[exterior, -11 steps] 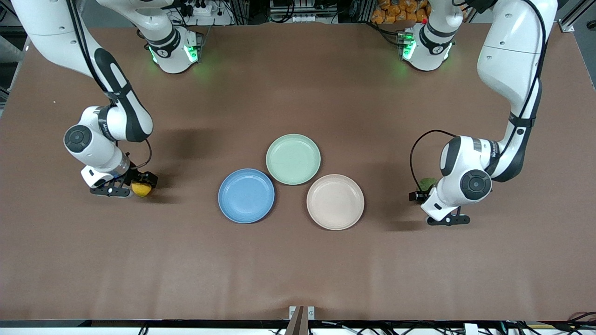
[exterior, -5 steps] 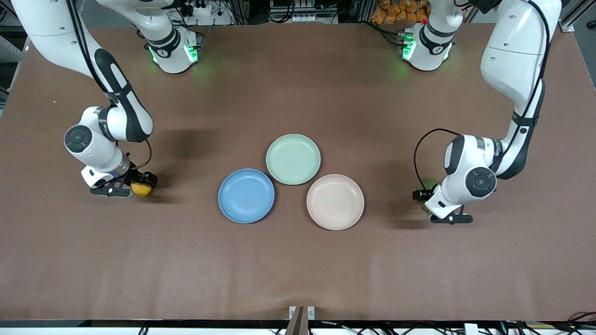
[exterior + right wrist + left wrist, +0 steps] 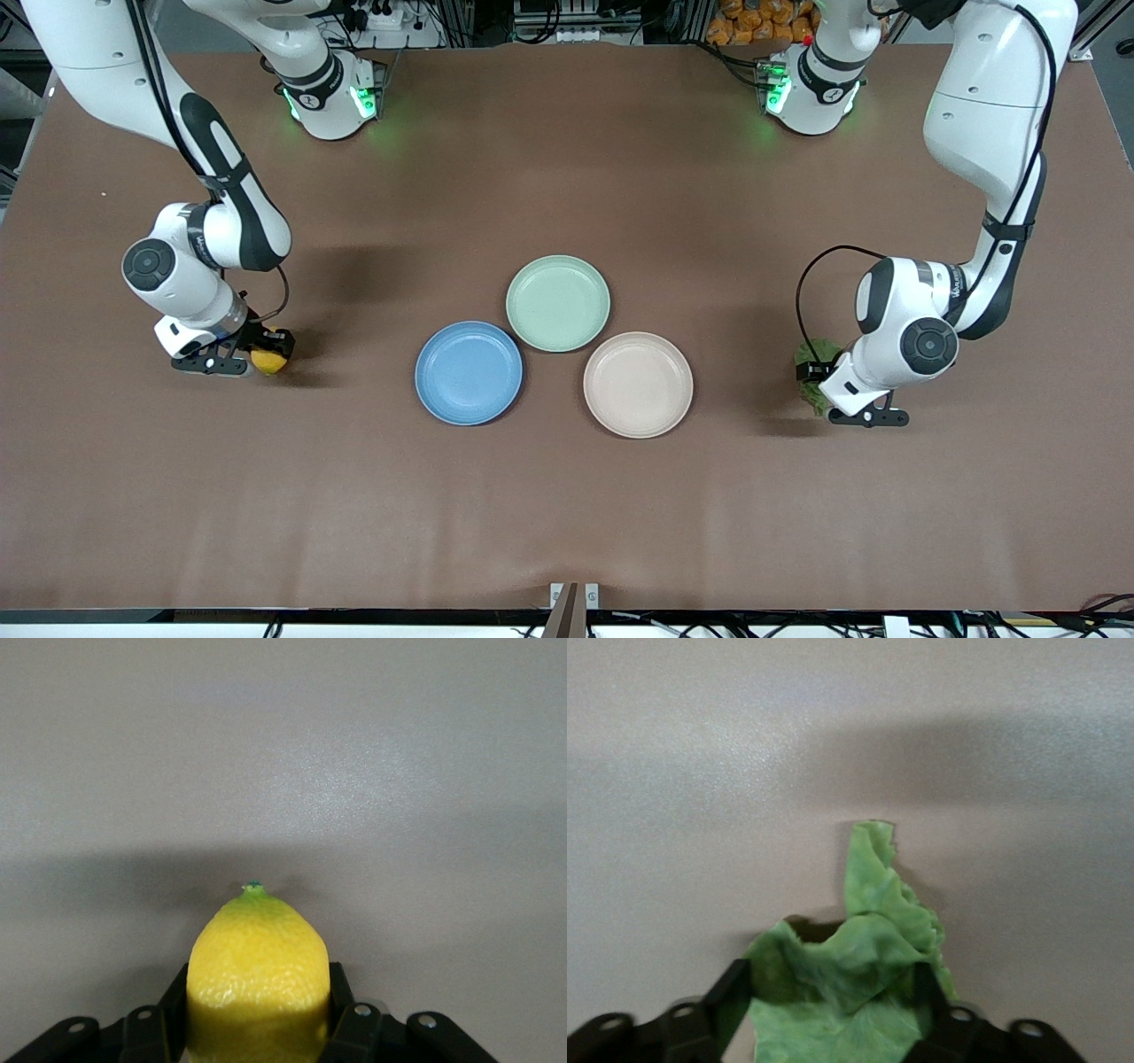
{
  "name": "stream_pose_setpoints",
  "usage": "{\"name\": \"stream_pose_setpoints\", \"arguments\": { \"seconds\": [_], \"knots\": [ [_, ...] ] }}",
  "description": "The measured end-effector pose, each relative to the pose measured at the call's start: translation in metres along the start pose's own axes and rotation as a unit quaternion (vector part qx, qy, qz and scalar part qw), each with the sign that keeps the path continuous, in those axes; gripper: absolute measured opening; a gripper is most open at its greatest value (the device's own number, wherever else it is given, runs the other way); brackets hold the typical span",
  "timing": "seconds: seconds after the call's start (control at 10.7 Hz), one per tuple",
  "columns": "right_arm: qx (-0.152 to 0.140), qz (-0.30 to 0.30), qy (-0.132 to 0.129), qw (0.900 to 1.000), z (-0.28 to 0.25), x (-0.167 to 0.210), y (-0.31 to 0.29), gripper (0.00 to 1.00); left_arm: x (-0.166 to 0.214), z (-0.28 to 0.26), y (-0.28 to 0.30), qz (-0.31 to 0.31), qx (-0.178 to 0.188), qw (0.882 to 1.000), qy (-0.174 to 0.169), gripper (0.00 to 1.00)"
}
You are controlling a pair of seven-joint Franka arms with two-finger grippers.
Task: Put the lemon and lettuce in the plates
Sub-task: 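Close the right gripper on the lemon while the left gripper grasps the lettuce, then carry the lemon to the blue plate while the left gripper carries lettuce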
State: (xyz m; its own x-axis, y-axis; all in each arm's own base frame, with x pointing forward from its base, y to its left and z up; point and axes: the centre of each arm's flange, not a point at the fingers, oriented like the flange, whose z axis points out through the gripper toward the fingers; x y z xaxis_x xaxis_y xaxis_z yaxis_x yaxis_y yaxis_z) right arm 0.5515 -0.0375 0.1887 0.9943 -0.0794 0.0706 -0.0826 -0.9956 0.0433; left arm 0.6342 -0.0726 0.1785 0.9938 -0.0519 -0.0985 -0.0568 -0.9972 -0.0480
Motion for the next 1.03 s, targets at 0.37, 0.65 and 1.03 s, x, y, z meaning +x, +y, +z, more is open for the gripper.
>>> {"name": "stream_pose_setpoints", "arguments": {
  "seconds": [0.37, 0.65, 1.03],
  "knots": [
    [0.003, -0.011, -0.04, 0.999, -0.018, 0.018, -0.014, 0.61, -0.001, 0.0, 0.011, 0.008, -0.006, 1.0, 0.015, 0.2],
    [0.009, -0.023, -0.034, 0.999, -0.035, 0.032, -0.032, 0.61, -0.001, -0.001, 0.008, 0.005, -0.007, 1.0, 0.018, 0.07],
    [0.031, -0.001, -0.016, 0.999, -0.055, 0.042, -0.09, 0.61, 0.008, -0.03, 0.003, 0.001, -0.008, 0.998, 0.054, 0.07]
  ]
}}
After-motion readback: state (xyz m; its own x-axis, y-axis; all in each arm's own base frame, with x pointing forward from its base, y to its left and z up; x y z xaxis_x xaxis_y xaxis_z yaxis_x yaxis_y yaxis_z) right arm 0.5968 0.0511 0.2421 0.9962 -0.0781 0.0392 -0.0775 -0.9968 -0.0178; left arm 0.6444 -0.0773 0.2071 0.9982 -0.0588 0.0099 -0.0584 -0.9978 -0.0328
